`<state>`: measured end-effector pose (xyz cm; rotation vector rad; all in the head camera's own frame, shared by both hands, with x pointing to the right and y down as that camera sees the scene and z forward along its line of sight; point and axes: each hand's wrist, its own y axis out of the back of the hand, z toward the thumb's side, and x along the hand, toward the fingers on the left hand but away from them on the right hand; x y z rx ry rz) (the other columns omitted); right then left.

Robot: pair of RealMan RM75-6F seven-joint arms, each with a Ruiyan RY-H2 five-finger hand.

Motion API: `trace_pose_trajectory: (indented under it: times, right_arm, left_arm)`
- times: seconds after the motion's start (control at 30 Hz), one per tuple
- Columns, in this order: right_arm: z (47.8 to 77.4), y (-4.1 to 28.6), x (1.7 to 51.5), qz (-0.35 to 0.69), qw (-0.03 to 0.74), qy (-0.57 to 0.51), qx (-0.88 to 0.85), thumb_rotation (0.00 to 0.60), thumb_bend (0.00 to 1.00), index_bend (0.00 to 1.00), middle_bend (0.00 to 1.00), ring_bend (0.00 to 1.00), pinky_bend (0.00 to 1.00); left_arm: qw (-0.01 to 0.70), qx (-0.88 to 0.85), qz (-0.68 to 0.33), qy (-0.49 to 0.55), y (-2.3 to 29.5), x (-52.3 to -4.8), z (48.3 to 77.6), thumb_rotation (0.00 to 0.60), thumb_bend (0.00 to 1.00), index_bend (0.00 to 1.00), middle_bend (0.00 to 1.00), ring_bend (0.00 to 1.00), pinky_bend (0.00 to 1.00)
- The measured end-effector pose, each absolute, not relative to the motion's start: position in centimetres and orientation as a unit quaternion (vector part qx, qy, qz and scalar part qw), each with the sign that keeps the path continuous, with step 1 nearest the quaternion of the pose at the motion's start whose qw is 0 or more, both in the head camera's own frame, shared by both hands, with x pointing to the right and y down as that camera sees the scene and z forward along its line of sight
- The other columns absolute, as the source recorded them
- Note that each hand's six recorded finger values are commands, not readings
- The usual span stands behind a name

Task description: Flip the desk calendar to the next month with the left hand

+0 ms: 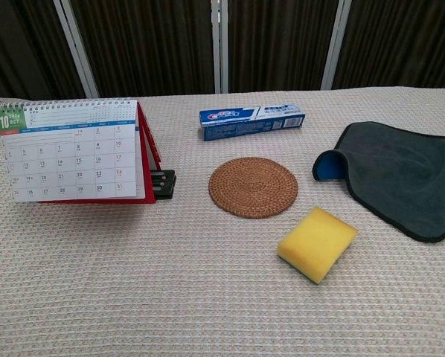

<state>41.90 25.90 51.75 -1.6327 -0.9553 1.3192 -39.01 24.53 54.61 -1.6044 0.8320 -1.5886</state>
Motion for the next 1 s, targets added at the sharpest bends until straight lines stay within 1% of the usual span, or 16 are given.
trace_pose_trajectory:
  times: [0.73,0.83,0.87,0.9,0.93,0.97,1.0]
  right_arm:
    - [51.73,26.05,41.69,0.523,0.406,-0.377,-0.648,0.6,0.03,0.0,0.0,0.0,0.0]
    - [51.81,26.09,41.78,0.525,0.405,-0.376,-0.647,0.6,0.03,0.0,0.0,0.0,0.0]
    - [51.84,26.12,41.81,0.525,0.405,-0.376,-0.647,0.6,0.03,0.0,0.0,0.0,0.0]
    - [51.83,26.14,41.81,0.525,0.405,-0.376,-0.647,0.6,0.03,0.0,0.0,0.0,0.0]
    - [51.81,26.15,41.78,0.525,0.405,-0.376,-0.648,0.6,0.03,0.0,0.0,0.0,0.0]
    - [51.78,26.16,41.75,0.524,0.406,-0.376,-0.648,0.6,0.03,0.0,0.0,0.0,0.0]
    - [51.73,26.16,41.7,0.523,0.406,-0.376,-0.648,0.6,0.03,0.0,0.0,0.0,0.0]
  left_arm:
    - [0.352,-0.623,-0.622,0.317,24.42,-39.21,55.39,0.6,0.19,0.0,0.0,0.0,0.0]
    - [0.351,-0.622,-0.625,0.316,24.4,-39.32,55.51,0.6,0.2,0.0,0.0,0.0,0.0]
    - [0.352,-0.622,-0.626,0.314,24.41,-39.32,55.55,0.6,0.23,0.0,0.0,0.01,0.02]
    - [0.352,-0.621,-0.626,0.313,24.41,-39.32,55.57,0.6,0.26,0.0,0.02,0.04,0.05]
    - [0.353,-0.62,-0.626,0.314,24.36,-39.3,55.57,0.6,0.31,0.0,0.11,0.13,0.14]
    - [0.354,-0.619,-0.627,0.314,24.34,-39.31,55.57,0.6,0.37,0.0,0.25,0.27,0.26]
    - [0.355,-0.618,-0.627,0.314,24.32,-39.33,55.57,0.6,0.41,0.0,0.36,0.36,0.33]
